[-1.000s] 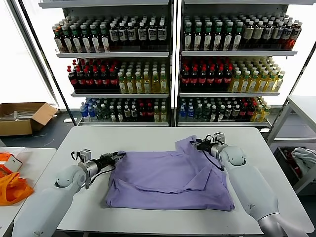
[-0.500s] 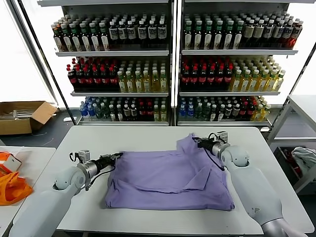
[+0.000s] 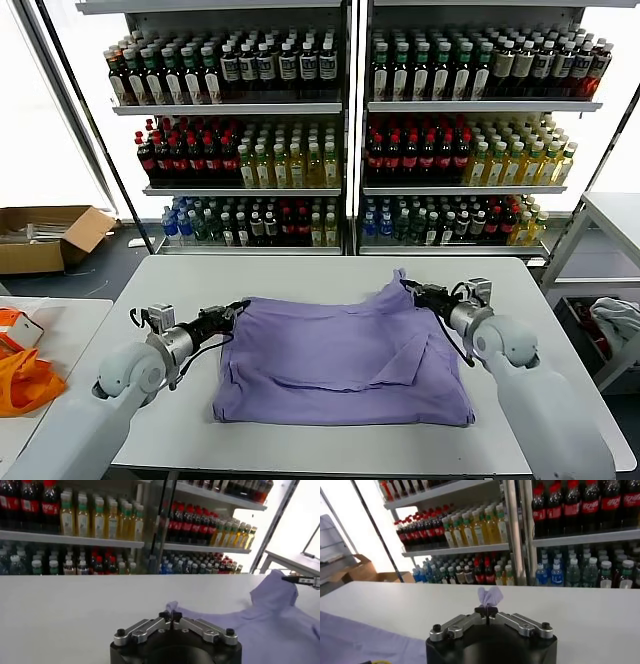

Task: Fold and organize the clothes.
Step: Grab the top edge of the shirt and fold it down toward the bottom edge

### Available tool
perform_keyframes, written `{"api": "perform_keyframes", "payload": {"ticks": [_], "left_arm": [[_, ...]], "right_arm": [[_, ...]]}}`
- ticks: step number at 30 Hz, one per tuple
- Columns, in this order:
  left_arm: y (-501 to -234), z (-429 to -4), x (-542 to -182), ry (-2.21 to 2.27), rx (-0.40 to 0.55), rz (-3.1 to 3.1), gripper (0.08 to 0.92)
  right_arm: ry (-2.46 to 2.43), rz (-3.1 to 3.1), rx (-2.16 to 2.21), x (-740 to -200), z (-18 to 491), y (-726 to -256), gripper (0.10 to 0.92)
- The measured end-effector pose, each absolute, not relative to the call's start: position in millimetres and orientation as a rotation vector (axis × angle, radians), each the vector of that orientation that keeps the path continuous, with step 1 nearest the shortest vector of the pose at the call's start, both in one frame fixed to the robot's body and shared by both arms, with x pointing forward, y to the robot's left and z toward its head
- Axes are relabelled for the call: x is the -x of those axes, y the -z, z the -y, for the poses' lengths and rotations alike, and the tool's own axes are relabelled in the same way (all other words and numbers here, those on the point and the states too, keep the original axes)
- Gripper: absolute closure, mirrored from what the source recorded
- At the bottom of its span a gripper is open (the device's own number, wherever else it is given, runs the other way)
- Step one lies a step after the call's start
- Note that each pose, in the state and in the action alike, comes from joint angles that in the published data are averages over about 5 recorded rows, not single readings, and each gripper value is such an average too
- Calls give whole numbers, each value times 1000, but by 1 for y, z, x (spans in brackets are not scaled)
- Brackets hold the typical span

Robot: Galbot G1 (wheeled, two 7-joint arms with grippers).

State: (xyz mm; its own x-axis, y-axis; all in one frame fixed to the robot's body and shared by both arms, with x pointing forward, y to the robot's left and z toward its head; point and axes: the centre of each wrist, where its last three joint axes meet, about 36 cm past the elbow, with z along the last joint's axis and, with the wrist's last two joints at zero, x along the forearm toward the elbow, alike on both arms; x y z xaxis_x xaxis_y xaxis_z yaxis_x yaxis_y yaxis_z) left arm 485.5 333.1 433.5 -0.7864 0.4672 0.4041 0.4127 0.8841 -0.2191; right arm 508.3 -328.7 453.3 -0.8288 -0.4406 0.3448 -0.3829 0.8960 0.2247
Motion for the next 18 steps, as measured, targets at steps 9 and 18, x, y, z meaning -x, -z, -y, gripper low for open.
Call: {"api": "perform_keyframes", "payload": {"ticks": [9,18], "left_arm": [[-443,-337,-441,-145,629,2604,915],[-443,-345,-399,-117,605,2576,915]], "right_arm": [[207,2701,-604,-442,343,-468,917],[224,2690,-589,-371,343,-468,917]]}}
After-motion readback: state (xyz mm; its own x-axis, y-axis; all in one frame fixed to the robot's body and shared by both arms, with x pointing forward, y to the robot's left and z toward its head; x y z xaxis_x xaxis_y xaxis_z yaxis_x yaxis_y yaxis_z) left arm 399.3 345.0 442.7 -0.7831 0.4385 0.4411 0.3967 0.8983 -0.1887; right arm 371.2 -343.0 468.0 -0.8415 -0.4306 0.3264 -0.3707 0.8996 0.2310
